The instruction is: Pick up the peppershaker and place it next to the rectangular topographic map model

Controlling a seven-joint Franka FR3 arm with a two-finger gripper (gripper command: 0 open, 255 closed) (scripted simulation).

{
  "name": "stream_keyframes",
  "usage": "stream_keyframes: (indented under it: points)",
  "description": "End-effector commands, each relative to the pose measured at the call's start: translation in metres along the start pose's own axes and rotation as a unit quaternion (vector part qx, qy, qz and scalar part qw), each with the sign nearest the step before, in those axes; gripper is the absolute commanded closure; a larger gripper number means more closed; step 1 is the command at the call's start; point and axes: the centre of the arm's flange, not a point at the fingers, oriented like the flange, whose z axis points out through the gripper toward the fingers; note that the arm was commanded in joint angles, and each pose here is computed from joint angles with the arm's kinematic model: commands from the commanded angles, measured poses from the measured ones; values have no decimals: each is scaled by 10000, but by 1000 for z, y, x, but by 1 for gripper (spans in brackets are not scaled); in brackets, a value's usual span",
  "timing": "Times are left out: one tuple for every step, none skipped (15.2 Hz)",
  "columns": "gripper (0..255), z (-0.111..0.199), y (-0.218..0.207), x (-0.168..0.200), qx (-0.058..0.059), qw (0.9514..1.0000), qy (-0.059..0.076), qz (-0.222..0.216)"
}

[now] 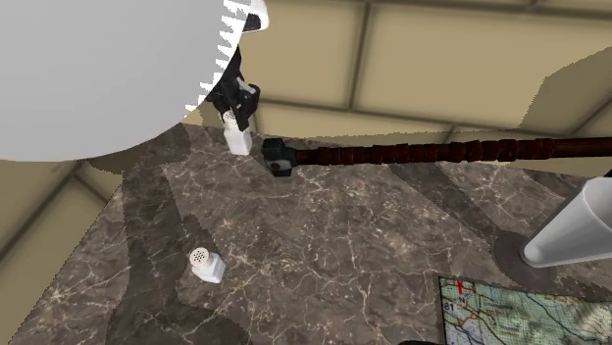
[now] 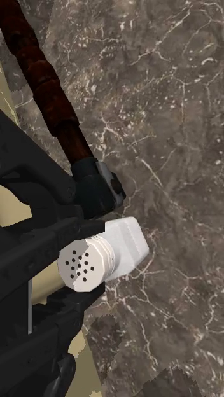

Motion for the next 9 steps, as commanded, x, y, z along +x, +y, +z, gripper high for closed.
stream_keyframes:
  points:
    - [255,-11,0,0,-1,10000,-2,0]
    - [255,-16,0,0,-1,10000,-2,0]
    - [255,-22,0,0,-1,10000,-2,0]
    - [255,-27,0,0,-1,10000,-2,0]
    - [255,-32,1,0,-1,10000,-2,0]
    - [255,-37,1,0,-1,10000,-2,0]
    - [255,-43,1,0,-1,10000,-2,0]
    - [255,-48,1,0,-1,10000,-2,0]
    - [255,-53,1,0,-1,10000,-2,0]
